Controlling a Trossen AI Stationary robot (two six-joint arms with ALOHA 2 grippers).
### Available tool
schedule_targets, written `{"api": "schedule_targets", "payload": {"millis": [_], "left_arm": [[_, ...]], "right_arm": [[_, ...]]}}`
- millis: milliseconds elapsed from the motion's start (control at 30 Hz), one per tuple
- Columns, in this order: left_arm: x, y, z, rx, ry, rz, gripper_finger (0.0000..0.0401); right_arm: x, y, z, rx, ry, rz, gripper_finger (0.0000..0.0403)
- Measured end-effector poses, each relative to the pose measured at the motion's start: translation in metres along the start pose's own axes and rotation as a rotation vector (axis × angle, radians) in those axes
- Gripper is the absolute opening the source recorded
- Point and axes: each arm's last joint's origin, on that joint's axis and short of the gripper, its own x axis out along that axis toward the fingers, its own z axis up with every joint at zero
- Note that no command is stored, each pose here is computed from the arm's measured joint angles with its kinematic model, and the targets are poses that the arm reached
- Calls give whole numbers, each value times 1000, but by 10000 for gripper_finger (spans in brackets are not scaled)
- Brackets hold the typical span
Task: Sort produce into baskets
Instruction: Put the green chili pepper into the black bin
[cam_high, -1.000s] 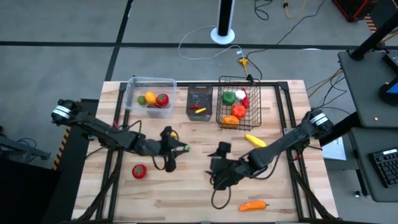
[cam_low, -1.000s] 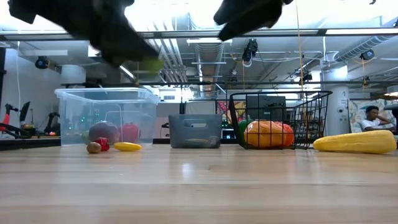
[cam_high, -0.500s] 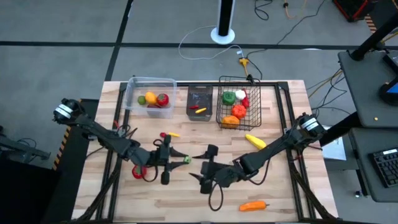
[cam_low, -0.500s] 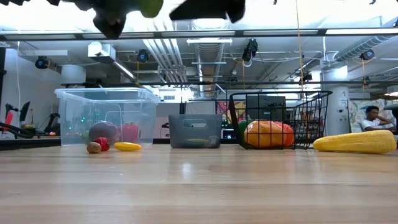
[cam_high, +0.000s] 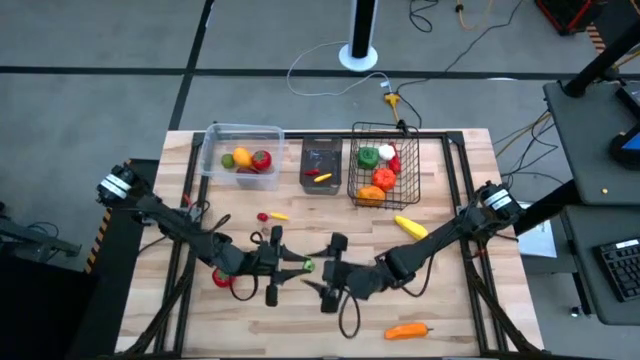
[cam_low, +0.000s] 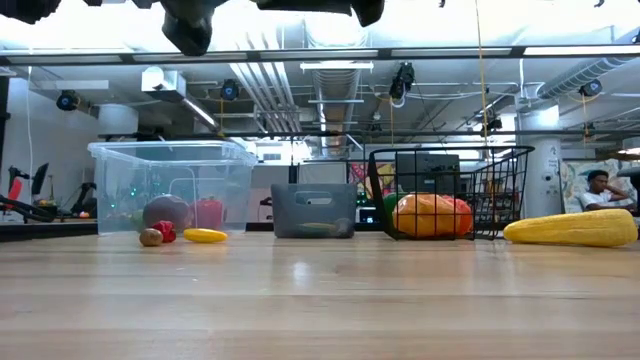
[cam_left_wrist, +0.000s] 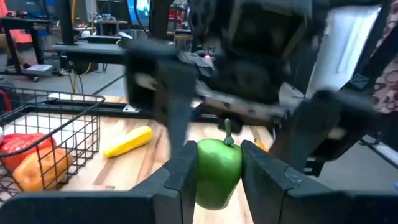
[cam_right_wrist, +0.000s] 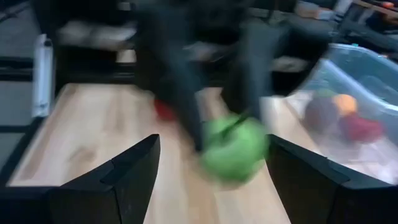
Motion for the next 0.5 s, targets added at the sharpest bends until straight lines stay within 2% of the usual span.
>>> {"api": "schedule_targets", "payload": {"millis": [133, 367, 500], "left_arm": [[2, 0, -3, 0, -11, 14, 89], [1, 0, -3, -10, -12, 24, 89], [1, 0, -3, -8, -12, 24, 89]], "right_arm": [[1, -4, 0, 1, 4, -48, 273], [-1, -3, 1, -9, 3, -54, 269], [0, -4, 1, -10, 7, -55, 246]]}}
